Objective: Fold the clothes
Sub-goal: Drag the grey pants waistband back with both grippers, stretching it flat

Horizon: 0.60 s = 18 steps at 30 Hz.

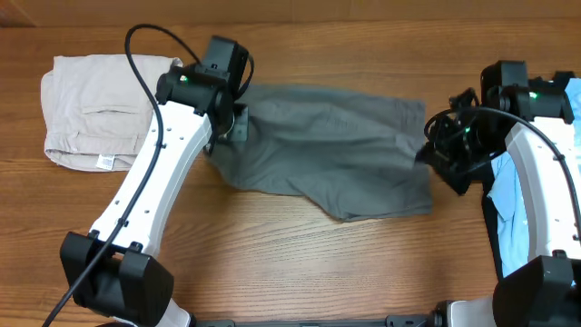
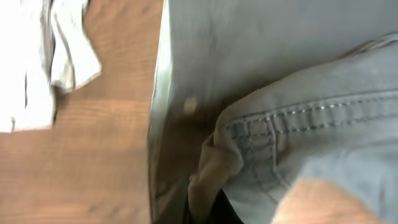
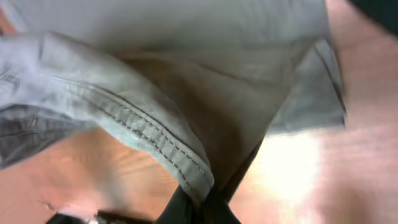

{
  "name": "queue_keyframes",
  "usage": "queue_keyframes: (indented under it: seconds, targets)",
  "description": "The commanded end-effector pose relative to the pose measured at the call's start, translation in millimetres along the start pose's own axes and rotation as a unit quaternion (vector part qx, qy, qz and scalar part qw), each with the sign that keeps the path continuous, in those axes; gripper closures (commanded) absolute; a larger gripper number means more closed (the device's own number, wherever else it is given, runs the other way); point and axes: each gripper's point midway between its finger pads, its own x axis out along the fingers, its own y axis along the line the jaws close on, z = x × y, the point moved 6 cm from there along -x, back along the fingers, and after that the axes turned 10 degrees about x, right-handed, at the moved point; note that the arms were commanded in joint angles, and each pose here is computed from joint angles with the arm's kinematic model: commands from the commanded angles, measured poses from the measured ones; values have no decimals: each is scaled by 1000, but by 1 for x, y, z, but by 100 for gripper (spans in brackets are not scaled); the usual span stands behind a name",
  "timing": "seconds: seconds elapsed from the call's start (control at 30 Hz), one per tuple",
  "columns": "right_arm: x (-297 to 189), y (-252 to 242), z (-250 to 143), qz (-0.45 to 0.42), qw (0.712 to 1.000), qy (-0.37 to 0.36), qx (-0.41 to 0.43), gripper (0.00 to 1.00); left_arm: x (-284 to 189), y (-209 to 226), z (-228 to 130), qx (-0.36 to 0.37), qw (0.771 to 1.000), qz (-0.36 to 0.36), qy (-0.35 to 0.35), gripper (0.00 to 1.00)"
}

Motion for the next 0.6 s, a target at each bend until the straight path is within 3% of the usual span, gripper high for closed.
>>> queue_keyframes:
  seconds: [0.0, 0.37, 0.57]
  targets:
    - [-4, -7, -6, -33, 999, 1, 0, 96, -6, 6, -18, -40, 998, 9, 38, 96]
    - [57, -58, -45, -86, 986, 115, 81, 96, 54, -8, -85, -57, 982, -11, 180, 96]
    - [102, -81, -49, -76, 985, 106, 114, 96, 104, -16, -116, -60, 980, -28, 190, 96]
